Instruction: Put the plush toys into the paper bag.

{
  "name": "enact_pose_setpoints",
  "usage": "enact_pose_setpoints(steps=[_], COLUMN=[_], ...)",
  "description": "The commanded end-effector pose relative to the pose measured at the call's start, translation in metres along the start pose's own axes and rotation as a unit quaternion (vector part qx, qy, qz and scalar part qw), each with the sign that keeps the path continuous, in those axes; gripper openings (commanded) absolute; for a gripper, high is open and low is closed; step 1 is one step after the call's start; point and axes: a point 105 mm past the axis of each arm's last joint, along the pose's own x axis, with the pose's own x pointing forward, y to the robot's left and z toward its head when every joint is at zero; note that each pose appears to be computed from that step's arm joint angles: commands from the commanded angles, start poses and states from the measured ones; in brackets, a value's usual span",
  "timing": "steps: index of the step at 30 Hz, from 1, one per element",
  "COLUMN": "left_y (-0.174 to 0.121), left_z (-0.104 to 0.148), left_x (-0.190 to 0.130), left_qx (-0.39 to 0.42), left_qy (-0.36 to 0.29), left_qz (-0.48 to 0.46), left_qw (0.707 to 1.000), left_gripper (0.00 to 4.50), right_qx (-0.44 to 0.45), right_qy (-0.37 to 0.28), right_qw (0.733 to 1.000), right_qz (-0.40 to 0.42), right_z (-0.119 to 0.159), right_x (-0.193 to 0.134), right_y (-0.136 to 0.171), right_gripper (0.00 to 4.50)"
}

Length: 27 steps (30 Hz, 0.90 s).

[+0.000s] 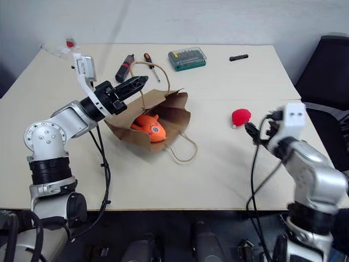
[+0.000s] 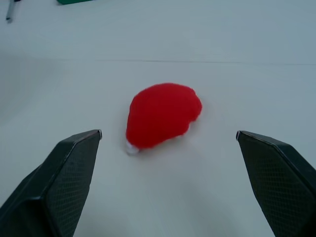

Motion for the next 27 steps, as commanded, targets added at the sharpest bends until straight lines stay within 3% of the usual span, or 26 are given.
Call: enact_pose_setpoints(steps=[1, 5, 8, 15, 18, 21, 24, 27], left_y=[-0.012, -0.013, -0.013, -0.014, -0.014, -0.015, -0.017, -0.018], left_z=[0.014, 0.015, 0.017, 0.017, 0.017, 0.017, 0.014, 0.011], left_x=[0.003, 0.001, 0.001, -0.003, -0.003, -0.002, -0.002, -0.001], left_qx=[0.027, 0.03, 0.034, 0.036, 0.036, 0.036, 0.035, 0.034], left_qy=[-0.014, -0.015, -0.016, -0.016, -0.016, -0.015, -0.007, 0.0], left_qz=[-0.021, -0.019, -0.017, -0.011, -0.009, -0.009, -0.015, -0.02], left_qw=[0.999, 0.999, 0.999, 0.999, 0.999, 0.999, 0.999, 0.999], left_gripper=[0.0, 0.0, 0.0, 0.0, 0.0, 0.0, 0.0, 0.0], right_qx=[-0.018, -0.014, -0.022, -0.069, -0.097, -0.107, -0.091, -0.1], right_qy=[-0.013, 0.01, 0.019, -0.012, -0.031, -0.047, -0.05, -0.038], right_qw=[0.999, 0.998, 0.999, 0.997, 0.993, 0.977, 0.942, 0.914], right_qz=[-0.044, -0.062, -0.045, -0.014, 0.053, 0.179, 0.32, 0.392], right_z=[0.005, -0.007, -0.015, -0.012, -0.014, -0.007, 0.006, 0.013], right_x=[0.028, 0.056, 0.067, 0.062, 0.043, 0.009, -0.023, -0.033], right_y=[-0.003, 0.006, 0.02, 0.031, 0.043, 0.084, 0.144, 0.189], right_gripper=[4.49, 4.49, 3.89, 1.5, 0.69, 0.5, 0.5, 0.5])
